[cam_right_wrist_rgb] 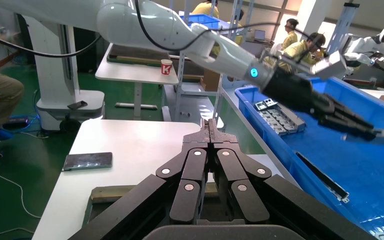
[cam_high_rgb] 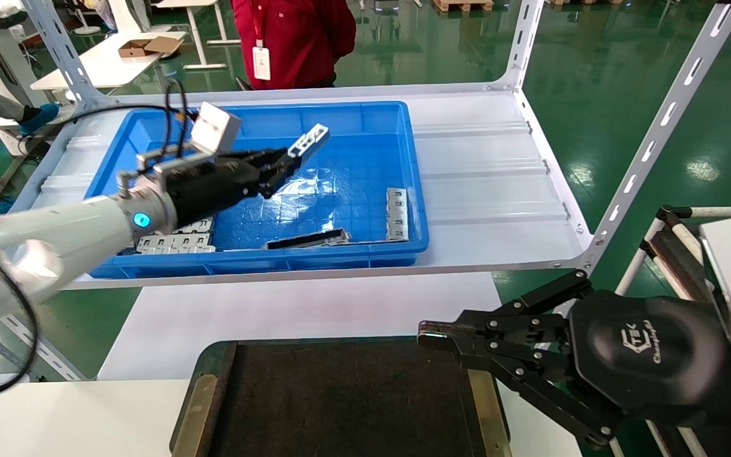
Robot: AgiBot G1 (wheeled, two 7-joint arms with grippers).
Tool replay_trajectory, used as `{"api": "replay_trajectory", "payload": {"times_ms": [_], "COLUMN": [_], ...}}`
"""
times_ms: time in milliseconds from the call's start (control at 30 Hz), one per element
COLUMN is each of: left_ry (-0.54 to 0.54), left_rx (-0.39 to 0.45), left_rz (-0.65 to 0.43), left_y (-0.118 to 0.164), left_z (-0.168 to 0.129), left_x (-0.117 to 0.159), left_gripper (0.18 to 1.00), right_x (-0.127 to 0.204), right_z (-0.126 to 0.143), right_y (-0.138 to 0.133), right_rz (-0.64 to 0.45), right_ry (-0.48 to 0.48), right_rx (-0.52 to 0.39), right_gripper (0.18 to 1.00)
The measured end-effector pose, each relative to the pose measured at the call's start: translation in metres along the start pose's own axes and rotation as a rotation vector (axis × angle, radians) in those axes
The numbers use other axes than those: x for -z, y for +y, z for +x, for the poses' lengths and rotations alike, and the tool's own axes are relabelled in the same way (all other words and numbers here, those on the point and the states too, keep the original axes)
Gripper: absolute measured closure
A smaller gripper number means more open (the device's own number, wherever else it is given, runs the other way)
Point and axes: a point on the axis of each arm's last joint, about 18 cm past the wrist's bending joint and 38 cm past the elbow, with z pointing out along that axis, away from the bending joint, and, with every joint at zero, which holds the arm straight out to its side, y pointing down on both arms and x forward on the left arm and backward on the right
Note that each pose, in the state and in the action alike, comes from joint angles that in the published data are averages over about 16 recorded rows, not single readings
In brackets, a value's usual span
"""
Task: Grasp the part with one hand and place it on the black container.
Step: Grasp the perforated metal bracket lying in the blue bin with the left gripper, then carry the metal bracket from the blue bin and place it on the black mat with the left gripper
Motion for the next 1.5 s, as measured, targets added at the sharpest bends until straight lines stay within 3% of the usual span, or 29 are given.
{"api": "replay_trajectory", "payload": {"times_ms": [367, 700, 1133, 1500], "left_ry": [0.205, 0.429, 0.648, 0.628], "left_rx": [-0.026, -0.041, 0.037, 0.187], "left_rz": [0.119, 0.155, 0.071, -0.068], "left_y": [-0.037, -0.034, 0.026, 0.098], "left_z": [0.006, 0.036, 0.094, 0.136], "left_x": [0.042, 0.077, 0.112, 0.132], "left_gripper": [0.862, 0.862, 0.862, 0.862], "right_x": [0.0, 0.0, 0.0, 0.0], "right_z": [0.0, 0.0, 0.0, 0.0], "right_y": [0.0, 0.0, 0.0, 0.0], "right_rz": [0.0, 0.0, 0.0, 0.0], "right_ry": [0.0, 0.0, 0.0, 0.0], "right_rx": [0.0, 0.0, 0.0, 0.0], "right_gripper": [0.988, 0.988, 0.988, 0.988]}}
